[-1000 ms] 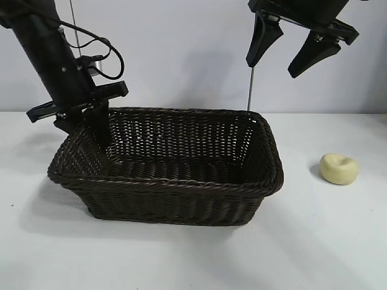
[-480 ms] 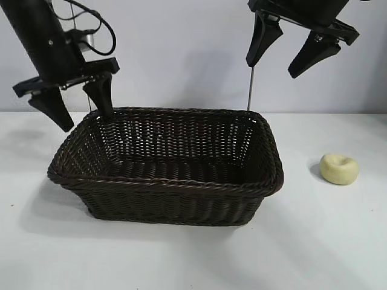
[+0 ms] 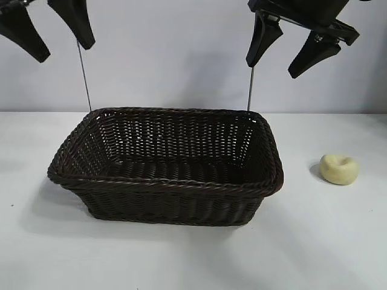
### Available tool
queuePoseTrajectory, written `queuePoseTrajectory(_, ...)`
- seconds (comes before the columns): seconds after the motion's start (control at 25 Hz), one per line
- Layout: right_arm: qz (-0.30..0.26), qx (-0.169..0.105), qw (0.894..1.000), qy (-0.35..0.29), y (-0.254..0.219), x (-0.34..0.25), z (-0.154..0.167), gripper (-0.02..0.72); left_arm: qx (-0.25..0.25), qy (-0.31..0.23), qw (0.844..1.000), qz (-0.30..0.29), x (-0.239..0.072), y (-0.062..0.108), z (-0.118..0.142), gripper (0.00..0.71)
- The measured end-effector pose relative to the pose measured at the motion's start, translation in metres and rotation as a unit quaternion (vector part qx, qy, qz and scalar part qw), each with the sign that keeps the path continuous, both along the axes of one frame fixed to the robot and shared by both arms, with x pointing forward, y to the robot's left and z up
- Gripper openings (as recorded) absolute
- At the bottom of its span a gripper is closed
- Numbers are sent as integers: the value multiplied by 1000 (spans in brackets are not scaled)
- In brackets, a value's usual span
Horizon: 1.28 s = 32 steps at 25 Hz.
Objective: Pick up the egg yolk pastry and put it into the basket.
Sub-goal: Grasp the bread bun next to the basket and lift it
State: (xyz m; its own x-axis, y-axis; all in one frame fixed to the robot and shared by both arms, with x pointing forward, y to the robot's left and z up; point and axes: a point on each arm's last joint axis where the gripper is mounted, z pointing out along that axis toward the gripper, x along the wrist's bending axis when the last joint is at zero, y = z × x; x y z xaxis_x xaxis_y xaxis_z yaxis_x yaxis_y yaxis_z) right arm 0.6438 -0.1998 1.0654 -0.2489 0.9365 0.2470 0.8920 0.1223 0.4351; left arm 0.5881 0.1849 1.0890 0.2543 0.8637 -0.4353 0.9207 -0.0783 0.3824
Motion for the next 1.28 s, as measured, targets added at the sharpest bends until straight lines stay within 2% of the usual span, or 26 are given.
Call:
queuePoseTrajectory(0.16, 0, 0, 1000, 0, 0, 0, 0, 559, -26, 4, 1000, 11, 4, -4, -13, 540)
queuePoseTrajectory(0.56, 0, 0, 1000, 1, 0, 0, 0, 559, -50, 42, 997, 29, 18, -11, -45, 540)
queuePoseTrajectory(0.92, -1, -5, 1000, 2, -1, 0, 0, 559, -51, 39, 997, 35, 21, -11, -47, 540)
queuePoseTrajectory(1.08, -13, -30, 999, 9, -6, -1, -2, 559, -51, 39, 997, 35, 21, -11, -47, 540)
queuePoseTrajectory(1.28, -30, -95, 995, 2, -17, 1, -4, 559, -51, 39, 997, 35, 21, -11, -47, 540)
